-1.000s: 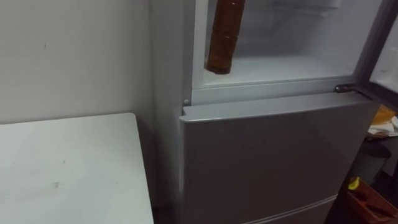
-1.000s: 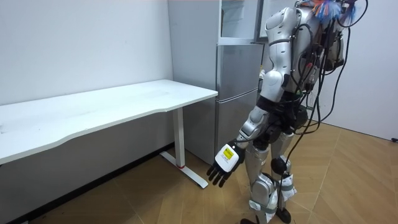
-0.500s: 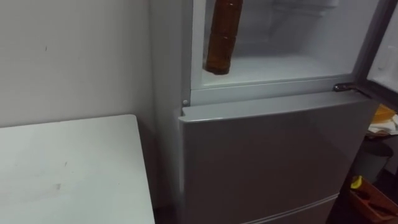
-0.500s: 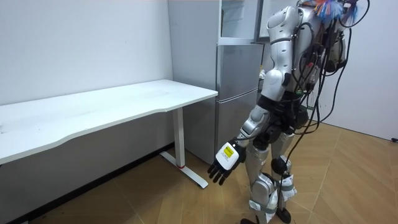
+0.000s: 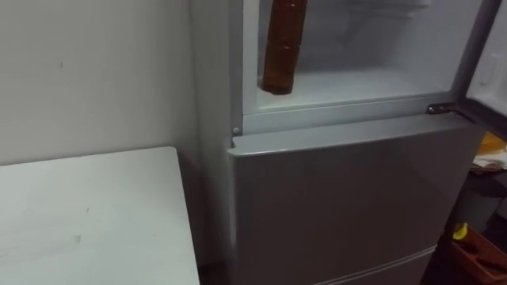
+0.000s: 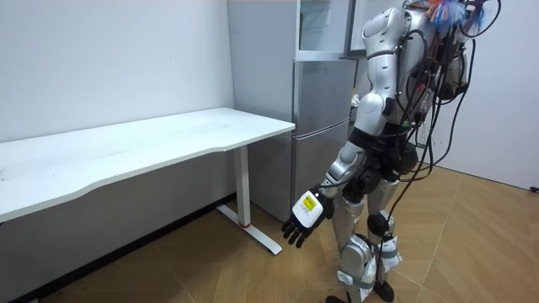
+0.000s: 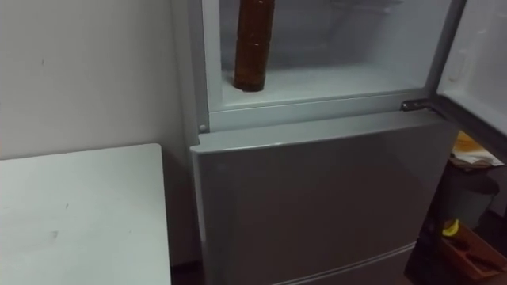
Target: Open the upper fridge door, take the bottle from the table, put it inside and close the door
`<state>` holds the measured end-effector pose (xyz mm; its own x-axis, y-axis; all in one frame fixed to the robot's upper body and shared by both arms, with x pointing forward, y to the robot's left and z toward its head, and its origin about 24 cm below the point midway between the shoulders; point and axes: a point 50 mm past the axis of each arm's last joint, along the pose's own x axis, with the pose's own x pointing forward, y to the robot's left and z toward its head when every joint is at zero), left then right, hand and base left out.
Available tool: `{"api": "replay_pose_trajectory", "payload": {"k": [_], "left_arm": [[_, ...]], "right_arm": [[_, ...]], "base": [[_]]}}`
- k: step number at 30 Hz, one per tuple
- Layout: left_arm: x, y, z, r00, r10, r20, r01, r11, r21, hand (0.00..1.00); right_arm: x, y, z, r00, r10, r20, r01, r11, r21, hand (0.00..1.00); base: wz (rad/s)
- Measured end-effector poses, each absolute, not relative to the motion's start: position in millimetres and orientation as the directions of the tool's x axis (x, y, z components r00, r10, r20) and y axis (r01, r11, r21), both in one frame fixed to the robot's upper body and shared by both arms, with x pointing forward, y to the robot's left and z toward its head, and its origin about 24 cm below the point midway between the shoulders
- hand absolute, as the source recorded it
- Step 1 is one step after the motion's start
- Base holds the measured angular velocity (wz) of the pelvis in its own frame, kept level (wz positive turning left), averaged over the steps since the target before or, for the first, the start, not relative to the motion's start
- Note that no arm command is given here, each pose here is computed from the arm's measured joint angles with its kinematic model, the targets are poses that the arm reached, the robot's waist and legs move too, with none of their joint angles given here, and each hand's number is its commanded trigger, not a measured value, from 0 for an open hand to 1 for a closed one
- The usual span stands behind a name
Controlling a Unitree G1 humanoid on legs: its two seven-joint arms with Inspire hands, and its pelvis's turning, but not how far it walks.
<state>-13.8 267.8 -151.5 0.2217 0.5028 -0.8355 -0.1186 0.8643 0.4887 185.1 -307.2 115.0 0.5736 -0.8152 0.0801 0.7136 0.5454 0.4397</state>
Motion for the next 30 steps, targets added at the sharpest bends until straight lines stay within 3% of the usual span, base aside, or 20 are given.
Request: {"api": "replay_pose_trajectory", "payload": {"k": [16, 30], "left_arm": [[-14.8, 262.9, -153.3, 0.228, 0.462, -0.857, -0.073, 0.886, 0.458, 0.00], [-13.0, 260.7, -154.1, 0.236, 0.447, -0.863, -0.056, 0.893, 0.447, 0.00]], "right_arm": [[199.6, -267.9, 109.6, 0.781, -0.610, 0.134, 0.512, 0.748, 0.423, 0.00], [205.5, -250.5, 109.5, 0.876, -0.438, 0.204, 0.365, 0.876, 0.315, 0.00]], "base": [[0.00], [0.01]]}}
